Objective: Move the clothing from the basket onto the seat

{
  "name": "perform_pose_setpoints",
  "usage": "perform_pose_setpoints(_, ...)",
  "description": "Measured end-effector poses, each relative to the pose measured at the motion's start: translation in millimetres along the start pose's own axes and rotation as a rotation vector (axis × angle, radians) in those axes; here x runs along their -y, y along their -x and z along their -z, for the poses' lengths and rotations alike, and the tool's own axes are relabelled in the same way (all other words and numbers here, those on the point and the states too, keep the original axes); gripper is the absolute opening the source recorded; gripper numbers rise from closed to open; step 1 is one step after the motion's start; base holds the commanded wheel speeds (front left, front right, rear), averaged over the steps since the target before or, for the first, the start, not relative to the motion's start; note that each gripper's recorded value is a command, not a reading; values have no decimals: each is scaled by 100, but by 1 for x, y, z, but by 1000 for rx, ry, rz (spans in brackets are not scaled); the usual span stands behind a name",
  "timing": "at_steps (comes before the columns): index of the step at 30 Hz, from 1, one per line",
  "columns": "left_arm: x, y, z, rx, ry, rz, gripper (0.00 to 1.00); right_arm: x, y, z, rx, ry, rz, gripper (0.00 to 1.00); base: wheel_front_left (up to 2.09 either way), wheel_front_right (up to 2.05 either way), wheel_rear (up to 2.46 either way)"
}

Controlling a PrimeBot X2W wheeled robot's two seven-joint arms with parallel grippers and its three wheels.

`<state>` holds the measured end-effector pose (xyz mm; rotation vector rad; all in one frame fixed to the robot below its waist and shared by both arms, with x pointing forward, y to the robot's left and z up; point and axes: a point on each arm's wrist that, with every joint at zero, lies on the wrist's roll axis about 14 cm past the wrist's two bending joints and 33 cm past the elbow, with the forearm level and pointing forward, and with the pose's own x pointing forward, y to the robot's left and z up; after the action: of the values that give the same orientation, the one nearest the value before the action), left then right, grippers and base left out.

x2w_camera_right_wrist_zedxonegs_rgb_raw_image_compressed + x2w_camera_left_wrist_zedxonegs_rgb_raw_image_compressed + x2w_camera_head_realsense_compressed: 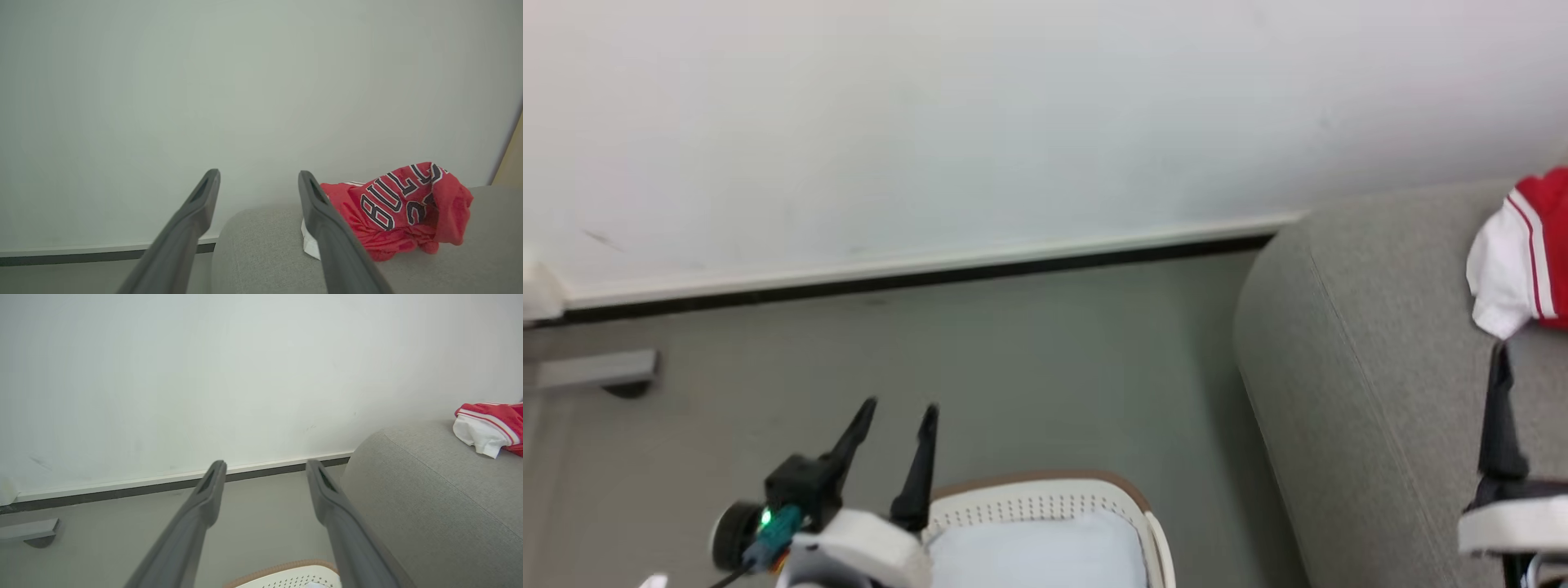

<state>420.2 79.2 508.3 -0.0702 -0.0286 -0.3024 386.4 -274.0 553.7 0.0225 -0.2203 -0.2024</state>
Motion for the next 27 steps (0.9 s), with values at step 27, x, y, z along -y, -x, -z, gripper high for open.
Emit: perform_pose_setpoints(27, -73, 82, -3, 28, -15, -286, 100, -65, 60, 49, -178, -83, -194, 100, 0, 0, 0)
